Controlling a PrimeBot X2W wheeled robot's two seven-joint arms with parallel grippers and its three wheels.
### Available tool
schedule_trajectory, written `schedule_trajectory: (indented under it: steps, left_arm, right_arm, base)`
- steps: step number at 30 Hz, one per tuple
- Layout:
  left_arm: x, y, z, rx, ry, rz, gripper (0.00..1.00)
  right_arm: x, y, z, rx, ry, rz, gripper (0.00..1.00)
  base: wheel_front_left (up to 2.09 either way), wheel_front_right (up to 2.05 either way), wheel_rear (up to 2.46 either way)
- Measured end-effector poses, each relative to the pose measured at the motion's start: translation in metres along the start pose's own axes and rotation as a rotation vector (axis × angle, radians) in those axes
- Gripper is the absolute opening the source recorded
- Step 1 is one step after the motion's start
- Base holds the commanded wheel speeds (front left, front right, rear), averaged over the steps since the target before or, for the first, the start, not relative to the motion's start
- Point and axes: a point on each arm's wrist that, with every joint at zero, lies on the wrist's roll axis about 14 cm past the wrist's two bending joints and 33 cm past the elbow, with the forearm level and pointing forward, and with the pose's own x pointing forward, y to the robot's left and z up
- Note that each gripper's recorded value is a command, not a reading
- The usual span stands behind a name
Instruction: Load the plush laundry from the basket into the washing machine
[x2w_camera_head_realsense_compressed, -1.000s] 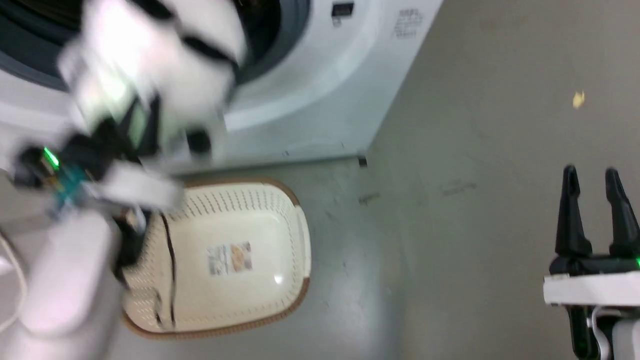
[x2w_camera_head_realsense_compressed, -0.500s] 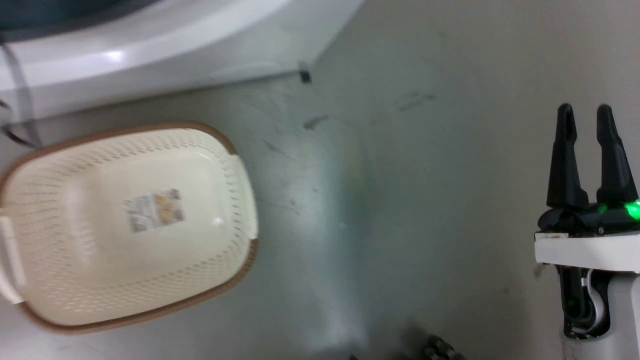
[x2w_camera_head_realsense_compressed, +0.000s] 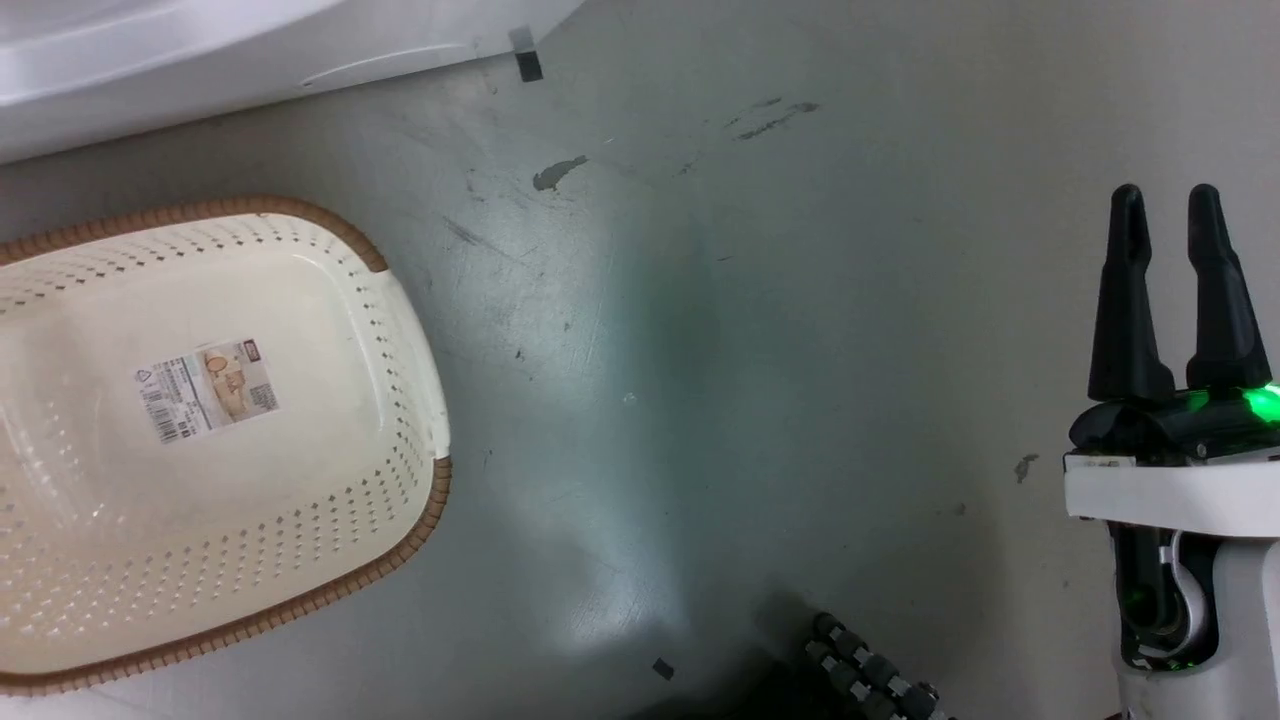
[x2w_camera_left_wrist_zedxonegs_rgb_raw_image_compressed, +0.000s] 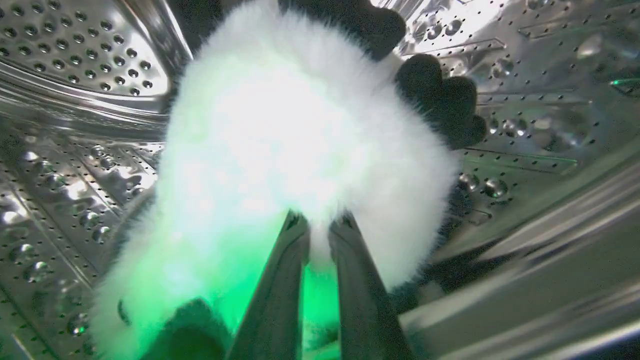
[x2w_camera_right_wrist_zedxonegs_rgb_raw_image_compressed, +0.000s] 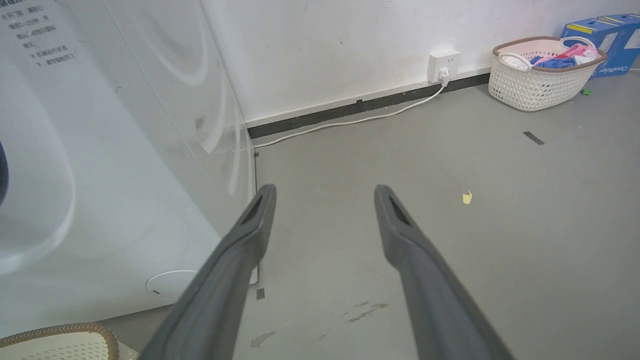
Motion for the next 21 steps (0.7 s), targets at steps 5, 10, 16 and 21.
schedule_trajectory:
  steps: [5, 10, 16, 21]
  left_arm:
    - [-0.002, -0.005, -0.006, 0.001, 0.008, -0.019, 0.00]
    - [-0.012, -0.002, 0.008, 0.006, -0.030, -0.011, 1.00]
    - [-0.043, 0.004, 0.034, -0.112, -0.138, 0.039, 1.00]
    - [-0.090, -0.010, 0.030, -0.155, -0.147, 0.020, 1.00]
  right_arm:
    - [0.003, 0.005, -0.001, 0.002, -0.003, 0.014, 1.00]
    - [0.004, 0.002, 0.012, -0.021, -0.041, 0.011, 1.00]
    - [-0.002, 0.007, 0.038, -0.074, -0.100, 0.032, 1.00]
    - [-0.024, 0.005, 0.052, -0.106, -0.116, 0.033, 1.00]
  base:
    - [0.00, 0.00, 0.00]
    - [0.00, 0.00, 0.00]
    - [0.00, 0.00, 0.00]
    - [0.00, 0.00, 0.00]
